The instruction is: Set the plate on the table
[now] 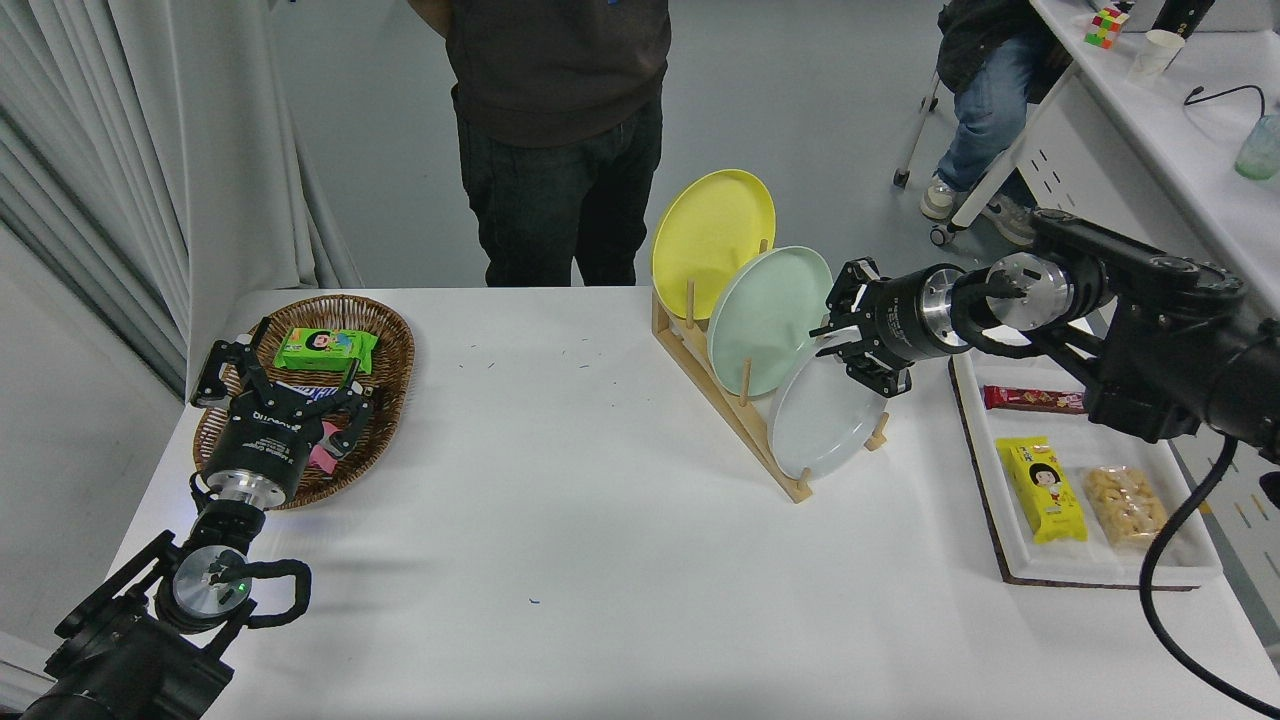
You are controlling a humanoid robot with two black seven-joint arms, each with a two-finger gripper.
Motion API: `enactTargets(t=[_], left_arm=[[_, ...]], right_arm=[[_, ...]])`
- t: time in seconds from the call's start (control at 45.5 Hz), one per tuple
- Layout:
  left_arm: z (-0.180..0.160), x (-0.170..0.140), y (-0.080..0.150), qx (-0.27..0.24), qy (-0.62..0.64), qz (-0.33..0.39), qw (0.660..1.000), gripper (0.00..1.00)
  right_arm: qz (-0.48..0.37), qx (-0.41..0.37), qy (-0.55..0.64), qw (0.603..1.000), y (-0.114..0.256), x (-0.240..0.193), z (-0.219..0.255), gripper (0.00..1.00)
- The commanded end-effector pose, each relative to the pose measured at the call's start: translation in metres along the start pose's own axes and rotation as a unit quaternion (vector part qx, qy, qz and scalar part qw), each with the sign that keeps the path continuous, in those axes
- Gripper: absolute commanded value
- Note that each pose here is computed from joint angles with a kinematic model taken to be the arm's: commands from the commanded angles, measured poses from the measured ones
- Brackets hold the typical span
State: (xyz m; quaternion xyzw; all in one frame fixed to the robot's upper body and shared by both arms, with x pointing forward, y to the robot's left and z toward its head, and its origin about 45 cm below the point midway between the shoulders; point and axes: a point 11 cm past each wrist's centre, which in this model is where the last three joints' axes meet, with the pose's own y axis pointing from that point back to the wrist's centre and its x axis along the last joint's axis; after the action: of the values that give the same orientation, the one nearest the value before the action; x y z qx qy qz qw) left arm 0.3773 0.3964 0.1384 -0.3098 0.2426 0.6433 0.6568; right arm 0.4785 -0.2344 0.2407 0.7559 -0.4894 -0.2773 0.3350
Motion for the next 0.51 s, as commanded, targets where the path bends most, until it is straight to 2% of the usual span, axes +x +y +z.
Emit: enactTargets(t=[0.0,0.484], left_arm=[[0.0001,-0.0002,-0.0003,0.0,0.0,0.0,1.0,0.98],[0.0001,-0.0002,-0.0003,0.0,0.0,0.0,1.0,0.98]], right_arm=[[-0.001,0.0,0.001,1.0,0.0,-0.0001,0.0004,0.17],[-0.004,0.004,0.006,1.0,0.0042,-0.0023,-0.0052,0.14]])
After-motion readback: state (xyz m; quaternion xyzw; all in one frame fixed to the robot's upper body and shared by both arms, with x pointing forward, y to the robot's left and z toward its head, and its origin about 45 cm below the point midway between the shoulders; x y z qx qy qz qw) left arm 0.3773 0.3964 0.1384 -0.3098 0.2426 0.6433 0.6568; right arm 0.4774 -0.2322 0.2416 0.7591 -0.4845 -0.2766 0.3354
